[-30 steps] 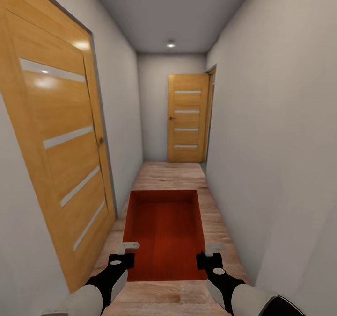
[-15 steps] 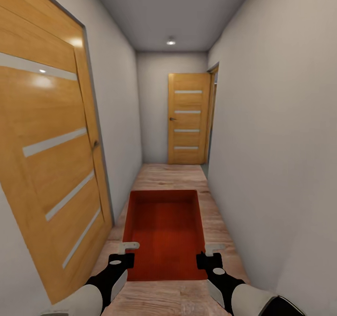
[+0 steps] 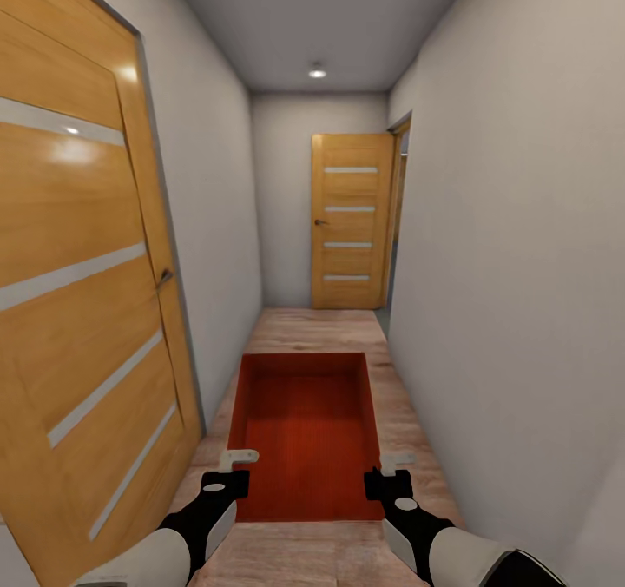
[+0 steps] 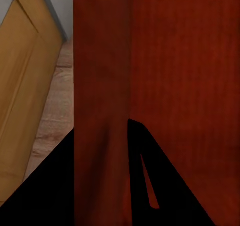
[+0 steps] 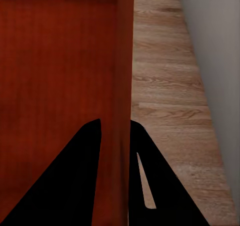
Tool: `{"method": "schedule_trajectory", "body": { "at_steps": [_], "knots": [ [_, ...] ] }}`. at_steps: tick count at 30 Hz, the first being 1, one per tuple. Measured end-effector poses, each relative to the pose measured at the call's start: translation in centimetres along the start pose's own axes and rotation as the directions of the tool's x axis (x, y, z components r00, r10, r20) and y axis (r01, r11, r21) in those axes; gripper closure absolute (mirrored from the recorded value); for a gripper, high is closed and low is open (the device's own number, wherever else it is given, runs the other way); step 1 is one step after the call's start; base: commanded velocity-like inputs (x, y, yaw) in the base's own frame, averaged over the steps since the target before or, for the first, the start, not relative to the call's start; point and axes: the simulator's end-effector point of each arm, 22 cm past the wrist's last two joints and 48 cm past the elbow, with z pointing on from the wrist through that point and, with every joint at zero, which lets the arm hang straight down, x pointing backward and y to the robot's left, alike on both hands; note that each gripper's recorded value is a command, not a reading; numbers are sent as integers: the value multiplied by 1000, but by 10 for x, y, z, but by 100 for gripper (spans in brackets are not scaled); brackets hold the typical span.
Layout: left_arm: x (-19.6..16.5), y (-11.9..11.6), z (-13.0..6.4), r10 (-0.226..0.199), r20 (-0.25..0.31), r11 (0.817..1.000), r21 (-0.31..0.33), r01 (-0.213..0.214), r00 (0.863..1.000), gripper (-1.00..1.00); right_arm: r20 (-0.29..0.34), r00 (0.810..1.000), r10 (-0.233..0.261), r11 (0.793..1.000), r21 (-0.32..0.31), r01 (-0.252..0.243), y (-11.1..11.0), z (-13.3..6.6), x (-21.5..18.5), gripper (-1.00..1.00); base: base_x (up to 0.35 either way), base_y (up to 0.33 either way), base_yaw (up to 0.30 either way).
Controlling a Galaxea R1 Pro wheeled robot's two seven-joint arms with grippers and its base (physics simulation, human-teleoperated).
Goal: Move the two storage containers from the living room to the garage. In the garage, place one container on the floor and stack the other container on top of it (either order is fine).
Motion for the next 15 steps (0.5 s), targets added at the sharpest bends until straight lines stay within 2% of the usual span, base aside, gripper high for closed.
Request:
{"method": "schedule_trajectory", "body": {
  "at_steps": [15],
  "knots": [
    [0, 0, 0, 0, 0, 1000, 0, 0, 1000, 100, 0, 1000, 0, 1000, 0, 0, 0, 0, 0, 100, 322, 0, 0]
  ]
}}
